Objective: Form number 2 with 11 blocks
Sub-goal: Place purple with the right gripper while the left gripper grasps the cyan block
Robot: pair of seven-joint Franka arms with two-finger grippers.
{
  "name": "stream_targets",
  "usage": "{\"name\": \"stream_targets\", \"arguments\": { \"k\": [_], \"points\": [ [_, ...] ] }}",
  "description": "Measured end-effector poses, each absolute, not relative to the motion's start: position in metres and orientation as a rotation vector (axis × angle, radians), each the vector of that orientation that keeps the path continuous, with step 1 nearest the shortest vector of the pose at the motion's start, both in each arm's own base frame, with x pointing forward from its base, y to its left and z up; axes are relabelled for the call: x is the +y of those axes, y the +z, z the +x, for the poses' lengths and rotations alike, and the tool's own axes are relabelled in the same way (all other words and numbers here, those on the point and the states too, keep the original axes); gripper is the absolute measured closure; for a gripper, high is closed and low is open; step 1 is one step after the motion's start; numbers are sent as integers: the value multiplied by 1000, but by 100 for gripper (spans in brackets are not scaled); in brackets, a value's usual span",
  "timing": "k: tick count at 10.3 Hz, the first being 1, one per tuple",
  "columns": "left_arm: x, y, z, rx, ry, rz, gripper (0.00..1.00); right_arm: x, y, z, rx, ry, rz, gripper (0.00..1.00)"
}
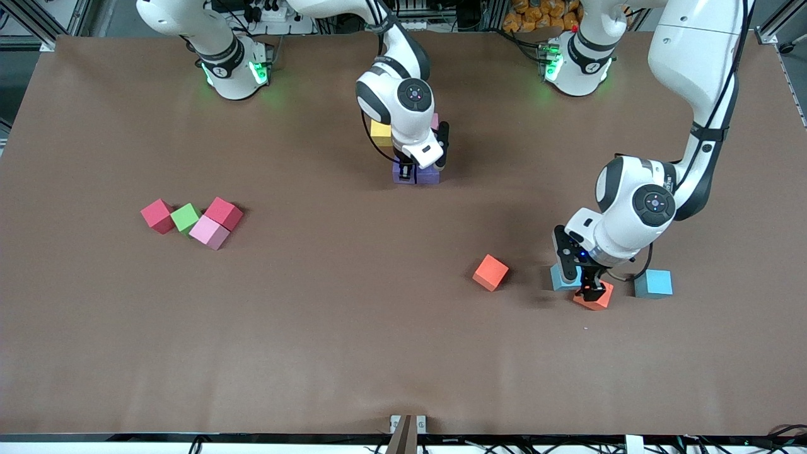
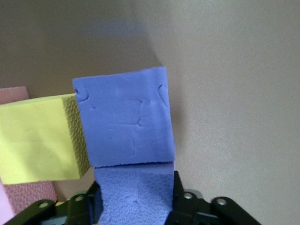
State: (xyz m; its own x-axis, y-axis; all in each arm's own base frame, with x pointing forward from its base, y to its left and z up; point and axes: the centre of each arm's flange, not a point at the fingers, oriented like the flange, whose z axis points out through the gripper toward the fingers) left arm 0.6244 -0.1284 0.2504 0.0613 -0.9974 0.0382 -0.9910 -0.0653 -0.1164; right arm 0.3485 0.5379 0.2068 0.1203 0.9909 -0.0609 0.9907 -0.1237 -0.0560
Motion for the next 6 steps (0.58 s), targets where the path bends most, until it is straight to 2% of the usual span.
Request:
{"name": "stream_targets", "arguments": {
  "k": [1, 3, 6],
  "points": [
    [-128, 247, 622, 2108, -159, -2251, 0, 538, 202, 349, -2079, 119, -2354, 21],
    [-127, 244, 620, 2111, -150, -2256, 0, 539, 199, 350, -2079, 114, -2357, 0],
    [-127, 241, 617, 2114, -141, -2259, 0, 540, 204, 355, -2075, 105, -2362, 0]
  ]
}}
